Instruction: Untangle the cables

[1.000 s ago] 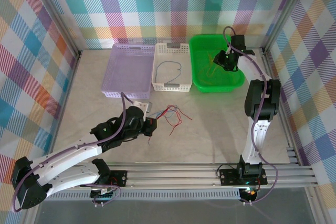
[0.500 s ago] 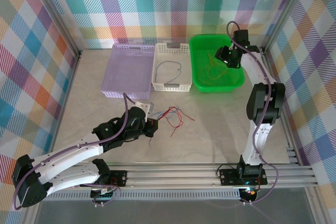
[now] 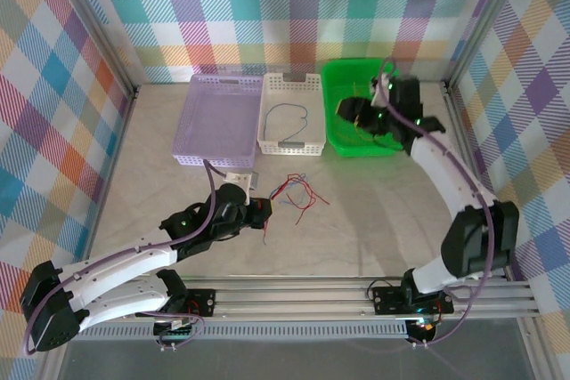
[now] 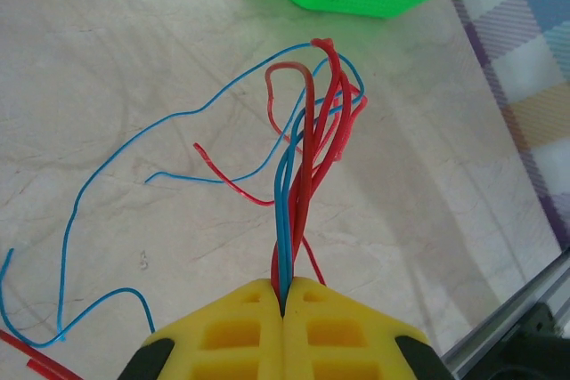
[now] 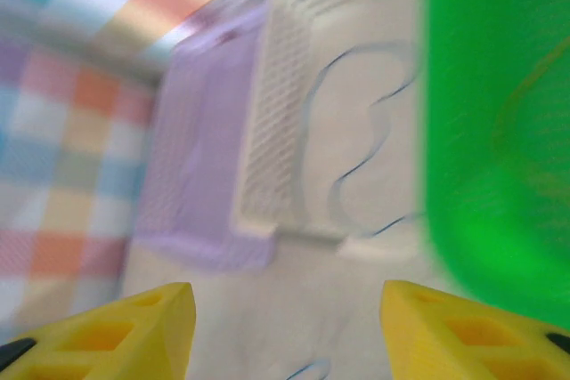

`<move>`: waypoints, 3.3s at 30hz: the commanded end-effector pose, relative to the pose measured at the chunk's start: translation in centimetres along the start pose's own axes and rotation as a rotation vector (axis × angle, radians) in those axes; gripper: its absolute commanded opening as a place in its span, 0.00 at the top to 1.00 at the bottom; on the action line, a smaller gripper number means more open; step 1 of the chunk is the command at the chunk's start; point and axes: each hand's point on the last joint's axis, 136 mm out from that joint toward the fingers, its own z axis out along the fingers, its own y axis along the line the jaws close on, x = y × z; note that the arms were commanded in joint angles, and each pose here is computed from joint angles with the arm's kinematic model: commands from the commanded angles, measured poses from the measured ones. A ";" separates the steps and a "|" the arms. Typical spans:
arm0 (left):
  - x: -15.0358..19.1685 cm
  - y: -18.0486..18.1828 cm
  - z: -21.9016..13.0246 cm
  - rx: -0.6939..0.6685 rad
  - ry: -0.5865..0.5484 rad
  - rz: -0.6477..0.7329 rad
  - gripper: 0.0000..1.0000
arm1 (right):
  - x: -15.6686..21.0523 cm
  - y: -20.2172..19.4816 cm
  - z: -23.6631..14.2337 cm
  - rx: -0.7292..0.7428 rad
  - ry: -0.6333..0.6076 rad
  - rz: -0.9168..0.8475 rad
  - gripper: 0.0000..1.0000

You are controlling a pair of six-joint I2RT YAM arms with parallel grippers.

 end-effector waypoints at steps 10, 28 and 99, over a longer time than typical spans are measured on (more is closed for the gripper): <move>-0.7 -2.2 1.6 0.118 -0.066 -0.130 1.00 | 17.0 9.6 -2.1 -0.445 0.248 -0.118 0.41; -0.9 -4.0 1.0 0.161 -0.119 -0.117 1.00 | 21.4 8.3 1.9 -0.351 0.368 -0.114 0.46; -1.7 -5.1 -3.0 0.244 -0.198 -0.021 0.51 | 20.9 12.3 -0.7 -0.590 0.326 -0.188 1.00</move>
